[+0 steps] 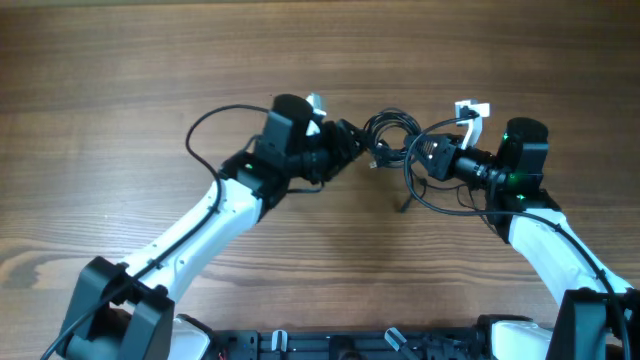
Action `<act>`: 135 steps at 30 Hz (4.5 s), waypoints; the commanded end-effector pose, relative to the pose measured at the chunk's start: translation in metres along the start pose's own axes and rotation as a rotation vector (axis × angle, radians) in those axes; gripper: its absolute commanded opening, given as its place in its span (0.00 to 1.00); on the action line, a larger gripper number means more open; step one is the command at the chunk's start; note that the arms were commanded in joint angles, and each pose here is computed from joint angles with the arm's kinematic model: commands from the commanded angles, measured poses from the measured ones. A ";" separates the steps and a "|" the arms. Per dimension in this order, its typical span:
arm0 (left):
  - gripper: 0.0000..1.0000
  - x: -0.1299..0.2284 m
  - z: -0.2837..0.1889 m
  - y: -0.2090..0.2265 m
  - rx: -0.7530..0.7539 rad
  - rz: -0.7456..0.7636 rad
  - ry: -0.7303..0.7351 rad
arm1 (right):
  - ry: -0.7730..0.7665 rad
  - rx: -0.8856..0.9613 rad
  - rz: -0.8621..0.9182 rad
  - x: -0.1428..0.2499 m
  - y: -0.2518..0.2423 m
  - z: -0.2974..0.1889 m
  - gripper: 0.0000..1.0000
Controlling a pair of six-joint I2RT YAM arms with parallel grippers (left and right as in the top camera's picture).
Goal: Untangle cables
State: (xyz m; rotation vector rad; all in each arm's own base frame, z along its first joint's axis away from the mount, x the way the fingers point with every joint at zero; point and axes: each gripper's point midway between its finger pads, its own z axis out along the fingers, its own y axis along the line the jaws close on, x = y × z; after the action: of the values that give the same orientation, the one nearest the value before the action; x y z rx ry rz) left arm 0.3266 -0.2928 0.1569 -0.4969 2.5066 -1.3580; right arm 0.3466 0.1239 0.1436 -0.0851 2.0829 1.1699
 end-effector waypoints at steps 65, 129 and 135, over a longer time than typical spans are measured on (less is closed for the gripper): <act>0.88 0.007 0.040 0.042 -0.146 -0.188 -0.046 | 0.016 0.087 -0.035 0.007 -0.018 0.001 0.05; 0.32 0.000 -0.005 0.114 -0.089 0.101 0.353 | -0.263 0.181 -0.026 -0.065 -0.043 -0.057 0.05; 1.00 -0.025 0.007 0.084 -0.029 -0.231 0.250 | -0.158 0.010 -0.042 -0.046 -0.010 -0.042 0.06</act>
State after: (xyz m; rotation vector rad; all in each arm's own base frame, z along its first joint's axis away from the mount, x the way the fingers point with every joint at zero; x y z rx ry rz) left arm 0.3322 -0.2328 0.0776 -0.2898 2.7289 -1.4401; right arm 0.3760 0.0447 0.1598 0.1180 1.9725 0.9486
